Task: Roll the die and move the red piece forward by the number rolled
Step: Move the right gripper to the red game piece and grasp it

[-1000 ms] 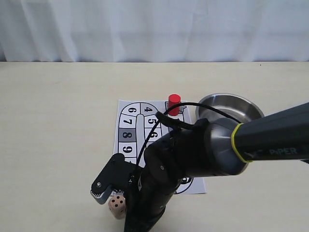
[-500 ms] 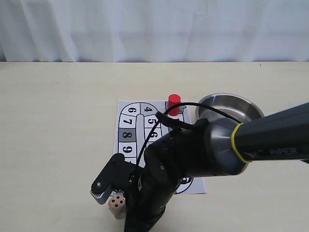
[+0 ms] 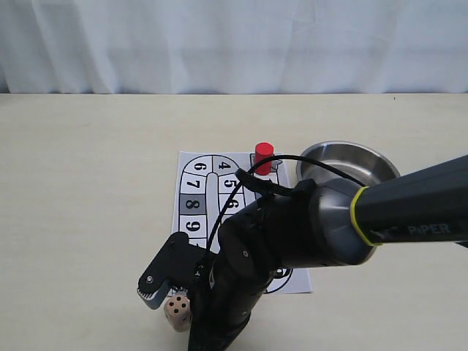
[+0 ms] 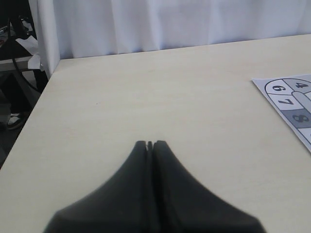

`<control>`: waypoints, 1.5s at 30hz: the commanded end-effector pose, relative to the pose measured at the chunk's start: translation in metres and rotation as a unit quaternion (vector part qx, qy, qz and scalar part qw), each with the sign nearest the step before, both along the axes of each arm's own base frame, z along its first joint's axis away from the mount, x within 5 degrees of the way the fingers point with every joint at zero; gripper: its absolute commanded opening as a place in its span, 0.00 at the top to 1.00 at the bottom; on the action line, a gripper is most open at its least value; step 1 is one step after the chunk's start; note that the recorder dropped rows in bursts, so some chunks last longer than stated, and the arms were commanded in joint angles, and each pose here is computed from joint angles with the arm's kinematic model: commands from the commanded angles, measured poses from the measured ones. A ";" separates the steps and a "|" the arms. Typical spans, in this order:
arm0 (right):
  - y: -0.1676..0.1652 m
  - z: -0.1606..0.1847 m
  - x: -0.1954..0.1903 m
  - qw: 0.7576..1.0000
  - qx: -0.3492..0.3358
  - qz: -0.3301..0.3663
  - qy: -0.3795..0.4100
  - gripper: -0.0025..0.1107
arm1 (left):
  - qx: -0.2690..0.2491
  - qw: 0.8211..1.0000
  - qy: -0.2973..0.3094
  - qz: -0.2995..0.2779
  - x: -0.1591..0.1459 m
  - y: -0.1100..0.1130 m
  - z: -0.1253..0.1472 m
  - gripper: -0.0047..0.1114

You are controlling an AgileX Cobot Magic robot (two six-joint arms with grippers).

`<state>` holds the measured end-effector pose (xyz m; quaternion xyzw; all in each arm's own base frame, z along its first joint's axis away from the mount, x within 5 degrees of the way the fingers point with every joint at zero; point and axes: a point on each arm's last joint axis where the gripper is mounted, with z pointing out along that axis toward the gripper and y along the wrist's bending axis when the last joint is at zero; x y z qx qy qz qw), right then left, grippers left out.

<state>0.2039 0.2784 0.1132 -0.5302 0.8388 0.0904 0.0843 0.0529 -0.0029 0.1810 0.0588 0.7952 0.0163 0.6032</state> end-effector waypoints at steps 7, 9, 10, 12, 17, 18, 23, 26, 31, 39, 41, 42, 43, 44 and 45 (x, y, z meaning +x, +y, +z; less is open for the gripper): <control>-0.003 0.014 -0.002 1.000 0.000 0.008 0.000 0.94 | -0.005 1.000 -0.004 0.001 0.000 0.000 0.000 0.96; -0.003 0.022 -0.001 1.000 0.012 0.002 -0.008 0.94 | -0.005 1.000 -0.004 0.001 0.000 0.000 0.000 0.96; -0.003 0.028 -0.001 1.000 0.020 -0.003 -0.013 0.94 | -0.005 1.000 -0.004 0.001 0.000 0.000 0.000 0.96; -0.003 0.038 -0.001 0.999 0.031 -0.003 -0.021 0.94 | -0.005 1.000 -0.004 0.001 0.000 0.000 0.000 0.96; -0.011 0.061 0.004 0.997 0.058 -0.026 -0.040 0.94 | -0.005 1.000 -0.004 0.001 0.000 0.000 0.000 0.96; -0.015 0.065 0.008 0.996 0.063 -0.041 -0.042 0.94 | -0.005 1.000 -0.004 0.001 0.000 0.000 0.000 0.96; -0.040 0.079 0.035 0.988 0.084 -0.116 -0.058 0.94 | -0.005 1.000 -0.004 0.001 0.000 0.000 0.000 0.96; -0.059 0.082 0.055 0.975 0.099 -0.190 -0.064 0.94 | -0.005 1.000 -0.004 0.001 0.000 0.000 0.000 0.96; -0.088 0.086 0.085 0.950 0.125 -0.269 -0.094 0.93 | -0.005 1.000 -0.004 0.001 0.000 0.000 0.000 0.96; -0.109 0.087 0.101 0.936 0.132 -0.306 -0.111 0.56 | -0.005 1.000 -0.004 0.001 0.000 0.000 0.000 0.96; -0.109 0.091 0.105 0.929 0.145 -0.316 -0.124 0.47 | -0.005 1.000 -0.004 0.001 0.000 0.000 0.000 0.96; -0.108 0.097 0.111 0.926 0.153 -0.321 -0.127 0.47 | -0.005 1.000 -0.004 0.001 0.000 0.000 0.000 0.96; -0.108 0.100 0.116 0.923 0.156 -0.328 -0.128 0.47 | -0.005 1.000 -0.004 0.001 0.000 0.000 0.000 0.96; -0.104 0.106 0.126 0.918 0.166 -0.334 -0.133 0.47 | -0.005 1.000 -0.004 0.001 0.000 0.000 0.000 0.96; -0.102 0.108 0.130 0.917 0.170 -0.334 -0.137 0.47 | -0.005 1.000 -0.004 0.001 0.000 0.000 0.000 0.96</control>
